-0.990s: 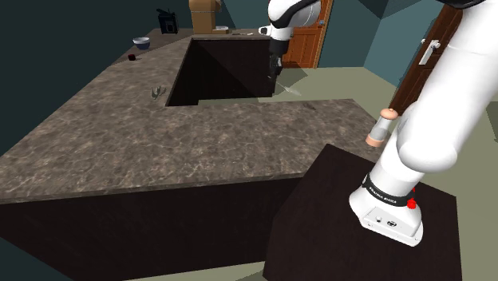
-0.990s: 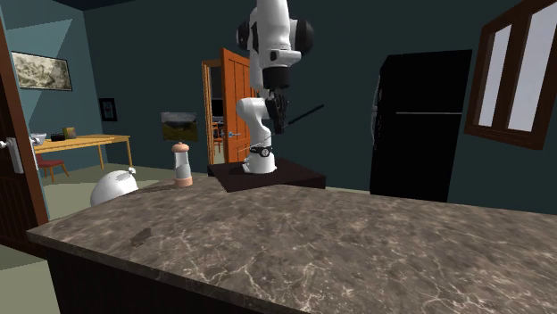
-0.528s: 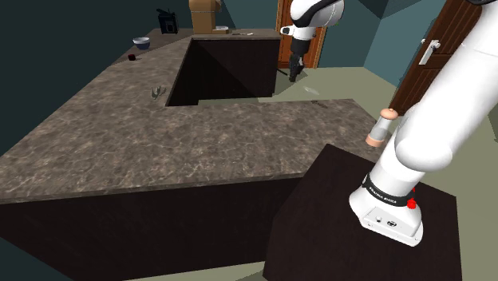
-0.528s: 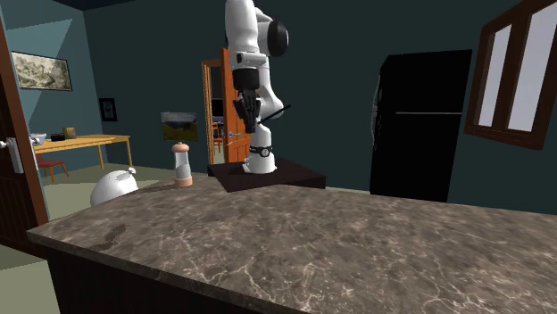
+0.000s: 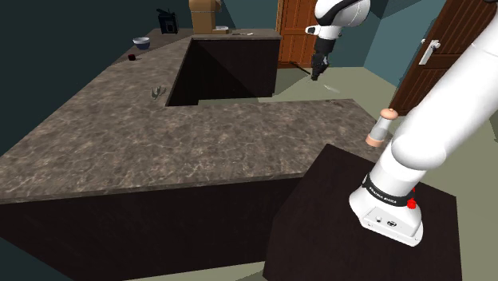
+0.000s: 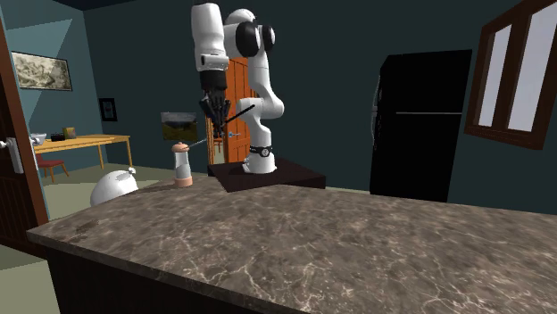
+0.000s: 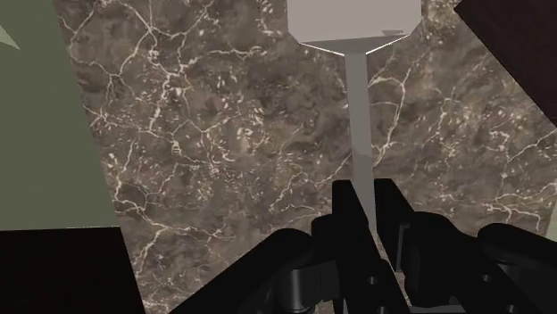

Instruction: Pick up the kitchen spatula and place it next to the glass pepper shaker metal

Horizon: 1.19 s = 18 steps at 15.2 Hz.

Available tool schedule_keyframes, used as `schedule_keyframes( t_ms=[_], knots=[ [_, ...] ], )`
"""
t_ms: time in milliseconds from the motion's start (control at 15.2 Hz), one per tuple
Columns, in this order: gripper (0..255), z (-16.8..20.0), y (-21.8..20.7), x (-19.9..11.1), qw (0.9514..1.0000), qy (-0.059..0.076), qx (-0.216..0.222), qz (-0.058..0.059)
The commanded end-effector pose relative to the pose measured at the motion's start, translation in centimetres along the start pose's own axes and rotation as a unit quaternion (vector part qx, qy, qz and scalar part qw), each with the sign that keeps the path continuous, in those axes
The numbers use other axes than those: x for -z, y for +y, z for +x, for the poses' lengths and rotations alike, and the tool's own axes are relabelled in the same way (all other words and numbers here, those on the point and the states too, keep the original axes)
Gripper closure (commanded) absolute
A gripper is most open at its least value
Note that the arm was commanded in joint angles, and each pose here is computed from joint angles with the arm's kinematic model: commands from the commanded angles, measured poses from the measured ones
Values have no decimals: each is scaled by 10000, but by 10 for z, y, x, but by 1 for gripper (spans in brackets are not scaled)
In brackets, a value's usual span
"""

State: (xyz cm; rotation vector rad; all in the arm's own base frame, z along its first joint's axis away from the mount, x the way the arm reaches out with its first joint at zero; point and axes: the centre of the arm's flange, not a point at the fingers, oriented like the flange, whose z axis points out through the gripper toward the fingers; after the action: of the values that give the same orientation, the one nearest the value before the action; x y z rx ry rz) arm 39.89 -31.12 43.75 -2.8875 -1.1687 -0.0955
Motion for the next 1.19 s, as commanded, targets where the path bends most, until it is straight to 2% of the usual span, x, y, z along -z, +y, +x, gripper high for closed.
schedule_keyframes(
  t_ms=[0,1122],
  knots=[
    [255,-28,1,2,10000,0,8,2],
    [255,-252,15,17,10000,0,8,2]
  ],
)
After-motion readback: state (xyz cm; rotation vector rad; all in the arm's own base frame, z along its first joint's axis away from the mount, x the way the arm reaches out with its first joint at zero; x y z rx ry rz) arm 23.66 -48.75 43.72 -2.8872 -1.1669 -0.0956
